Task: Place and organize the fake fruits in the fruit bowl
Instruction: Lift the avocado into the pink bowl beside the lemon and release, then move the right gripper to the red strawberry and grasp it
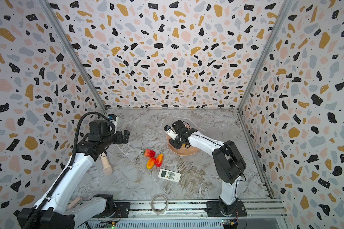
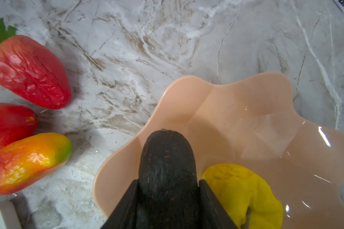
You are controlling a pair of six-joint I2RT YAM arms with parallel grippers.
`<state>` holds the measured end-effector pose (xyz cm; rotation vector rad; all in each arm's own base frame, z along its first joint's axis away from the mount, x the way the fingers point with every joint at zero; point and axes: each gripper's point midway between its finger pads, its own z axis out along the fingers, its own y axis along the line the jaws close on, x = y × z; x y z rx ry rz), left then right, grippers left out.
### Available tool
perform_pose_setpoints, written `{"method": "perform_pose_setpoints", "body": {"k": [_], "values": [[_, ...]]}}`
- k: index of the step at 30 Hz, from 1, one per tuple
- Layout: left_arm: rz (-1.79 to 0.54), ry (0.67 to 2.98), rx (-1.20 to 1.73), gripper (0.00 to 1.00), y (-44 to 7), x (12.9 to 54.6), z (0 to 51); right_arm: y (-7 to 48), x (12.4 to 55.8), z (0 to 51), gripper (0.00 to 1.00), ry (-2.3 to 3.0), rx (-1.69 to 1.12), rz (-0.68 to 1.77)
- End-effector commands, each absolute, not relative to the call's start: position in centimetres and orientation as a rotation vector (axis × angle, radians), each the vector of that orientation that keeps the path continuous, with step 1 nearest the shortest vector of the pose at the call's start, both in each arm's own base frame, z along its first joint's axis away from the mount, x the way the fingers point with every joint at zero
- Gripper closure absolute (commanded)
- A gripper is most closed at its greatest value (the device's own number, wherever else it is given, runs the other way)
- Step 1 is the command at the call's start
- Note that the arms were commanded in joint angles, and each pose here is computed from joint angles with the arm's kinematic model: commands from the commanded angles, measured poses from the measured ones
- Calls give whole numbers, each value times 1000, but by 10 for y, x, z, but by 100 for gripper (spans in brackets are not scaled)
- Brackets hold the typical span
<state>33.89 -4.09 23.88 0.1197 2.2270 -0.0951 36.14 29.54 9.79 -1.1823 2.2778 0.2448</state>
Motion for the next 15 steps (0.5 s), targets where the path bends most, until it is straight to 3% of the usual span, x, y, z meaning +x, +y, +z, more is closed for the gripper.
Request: {"method": "perform_pose_setpoints", "body": {"k": [1, 9, 15], "values": [[-107, 2195, 131, 0, -42, 341, 244, 293, 361, 88, 93, 2303, -1174, 223], [-110, 2195, 134, 0, -43, 341, 244, 290, 364, 76, 92, 2327, -1177, 183], [-114, 2196, 135, 0, -44, 341, 244, 290, 364, 74, 76, 2332, -1179, 183]]}}
